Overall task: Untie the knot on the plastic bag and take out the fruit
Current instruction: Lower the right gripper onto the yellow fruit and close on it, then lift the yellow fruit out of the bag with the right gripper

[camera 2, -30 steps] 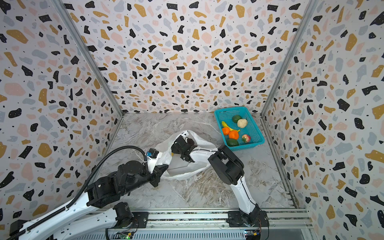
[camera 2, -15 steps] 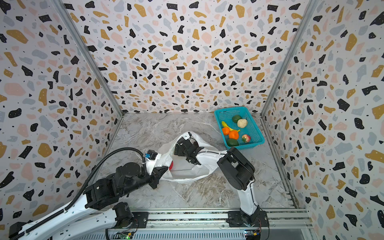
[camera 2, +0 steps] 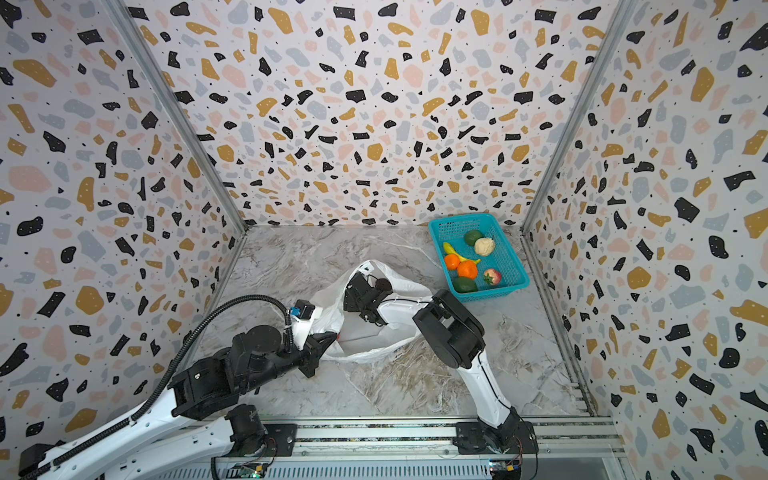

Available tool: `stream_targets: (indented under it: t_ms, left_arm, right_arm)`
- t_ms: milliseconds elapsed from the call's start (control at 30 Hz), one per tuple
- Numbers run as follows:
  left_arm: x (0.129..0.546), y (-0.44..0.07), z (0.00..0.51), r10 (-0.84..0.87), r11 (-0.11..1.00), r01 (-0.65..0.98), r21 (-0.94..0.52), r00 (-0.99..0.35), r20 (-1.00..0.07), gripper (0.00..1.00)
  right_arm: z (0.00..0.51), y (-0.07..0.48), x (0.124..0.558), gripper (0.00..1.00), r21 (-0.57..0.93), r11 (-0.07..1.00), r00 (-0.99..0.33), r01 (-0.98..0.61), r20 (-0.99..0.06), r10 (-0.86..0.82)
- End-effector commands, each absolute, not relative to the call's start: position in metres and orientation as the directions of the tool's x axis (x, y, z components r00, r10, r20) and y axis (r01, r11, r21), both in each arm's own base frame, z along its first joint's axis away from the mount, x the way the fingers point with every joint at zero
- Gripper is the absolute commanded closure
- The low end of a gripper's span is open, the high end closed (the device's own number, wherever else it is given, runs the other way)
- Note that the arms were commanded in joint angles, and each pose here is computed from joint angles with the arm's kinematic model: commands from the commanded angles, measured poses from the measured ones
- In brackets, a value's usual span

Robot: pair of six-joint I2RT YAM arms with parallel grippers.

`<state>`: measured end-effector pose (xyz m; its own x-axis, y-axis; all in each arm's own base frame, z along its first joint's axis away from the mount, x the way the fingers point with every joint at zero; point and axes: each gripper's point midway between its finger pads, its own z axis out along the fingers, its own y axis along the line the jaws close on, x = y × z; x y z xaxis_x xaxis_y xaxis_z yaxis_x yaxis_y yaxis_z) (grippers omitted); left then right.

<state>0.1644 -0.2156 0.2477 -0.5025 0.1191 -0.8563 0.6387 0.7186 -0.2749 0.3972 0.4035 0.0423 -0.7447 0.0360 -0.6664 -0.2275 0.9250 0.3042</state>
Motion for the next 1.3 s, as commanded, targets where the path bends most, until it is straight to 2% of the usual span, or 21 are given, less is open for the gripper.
stream_targets:
  t_ms: [0, 100, 367, 867, 1267]
  left_arm:
    - [0.163, -0.218, 0.253, 0.096, 0.703, 0.65, -0.288, -0.489, -0.867, 1.0]
    - [0.164, -0.217, 0.251, 0.099, 0.71, 0.645, -0.282, -0.489, -0.867, 1.0]
    - [0.17, -0.213, 0.242, 0.106, 0.741, 0.62, -0.257, -0.487, -0.867, 1.0]
    - [0.189, -0.211, 0.244, 0.094, 0.795, 0.574, -0.197, -0.437, -0.895, 1.0]
    - [0.194, -0.211, 0.242, 0.092, 0.808, 0.559, -0.184, -0.428, -0.899, 1.0]
  right_arm:
    - [0.055, 0.401, 0.401, 0.34, 0.293, 0.929, -0.73, -0.226, -0.682, 0.038]
    - [0.062, 0.398, 0.399, 0.48, 0.304, 0.925, -0.719, -0.228, -0.693, 0.05]
    - [0.09, 0.394, 0.387, 0.58, 0.349, 0.897, -0.701, -0.272, -0.711, 0.064]
    - [0.132, 0.374, 0.325, 0.6, 0.483, 0.793, -0.748, -0.37, -0.661, 0.054]
    - [0.192, 0.371, 0.285, 0.6, 0.531, 0.702, -0.749, -0.475, -0.663, -0.004]
